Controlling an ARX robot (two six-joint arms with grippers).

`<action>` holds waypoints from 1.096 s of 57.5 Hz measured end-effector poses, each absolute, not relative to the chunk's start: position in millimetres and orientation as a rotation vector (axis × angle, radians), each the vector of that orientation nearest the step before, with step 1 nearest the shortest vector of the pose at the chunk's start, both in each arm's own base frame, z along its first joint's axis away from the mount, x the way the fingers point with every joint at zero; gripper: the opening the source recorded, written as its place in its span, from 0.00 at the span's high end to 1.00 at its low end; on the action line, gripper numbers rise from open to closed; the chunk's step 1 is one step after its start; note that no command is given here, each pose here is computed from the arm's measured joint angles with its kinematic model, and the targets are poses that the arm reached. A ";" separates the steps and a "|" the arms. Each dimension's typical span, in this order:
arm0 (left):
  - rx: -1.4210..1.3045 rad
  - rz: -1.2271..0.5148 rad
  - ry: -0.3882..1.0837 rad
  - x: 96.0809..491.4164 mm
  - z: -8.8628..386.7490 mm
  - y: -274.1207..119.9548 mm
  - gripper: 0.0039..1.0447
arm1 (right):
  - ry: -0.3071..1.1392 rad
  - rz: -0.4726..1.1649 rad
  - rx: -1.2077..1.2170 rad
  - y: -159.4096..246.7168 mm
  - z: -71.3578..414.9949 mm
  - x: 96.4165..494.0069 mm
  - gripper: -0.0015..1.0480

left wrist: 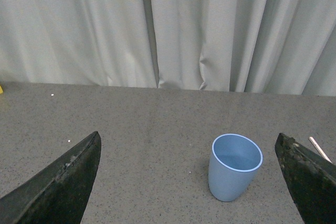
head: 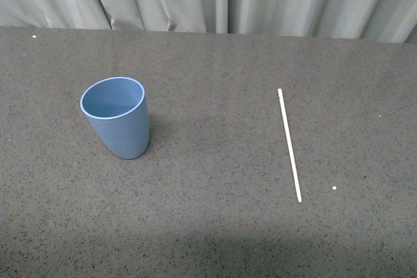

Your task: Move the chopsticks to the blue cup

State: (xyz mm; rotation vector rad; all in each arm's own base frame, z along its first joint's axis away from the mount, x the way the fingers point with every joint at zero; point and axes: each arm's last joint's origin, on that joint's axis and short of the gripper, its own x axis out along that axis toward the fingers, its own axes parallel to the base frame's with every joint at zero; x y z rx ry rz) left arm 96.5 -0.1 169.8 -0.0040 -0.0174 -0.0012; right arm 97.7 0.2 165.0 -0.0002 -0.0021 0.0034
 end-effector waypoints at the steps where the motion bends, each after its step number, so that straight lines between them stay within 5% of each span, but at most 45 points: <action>1: -0.004 -0.001 -0.017 96.5 169.8 -0.1 0.06 | -0.002 0.003 0.000 0.2 165.0 97.7 0.09; 63: -0.004 -0.001 -0.017 96.5 169.8 -0.1 0.06 | -0.002 0.003 -0.001 0.2 164.9 97.7 0.09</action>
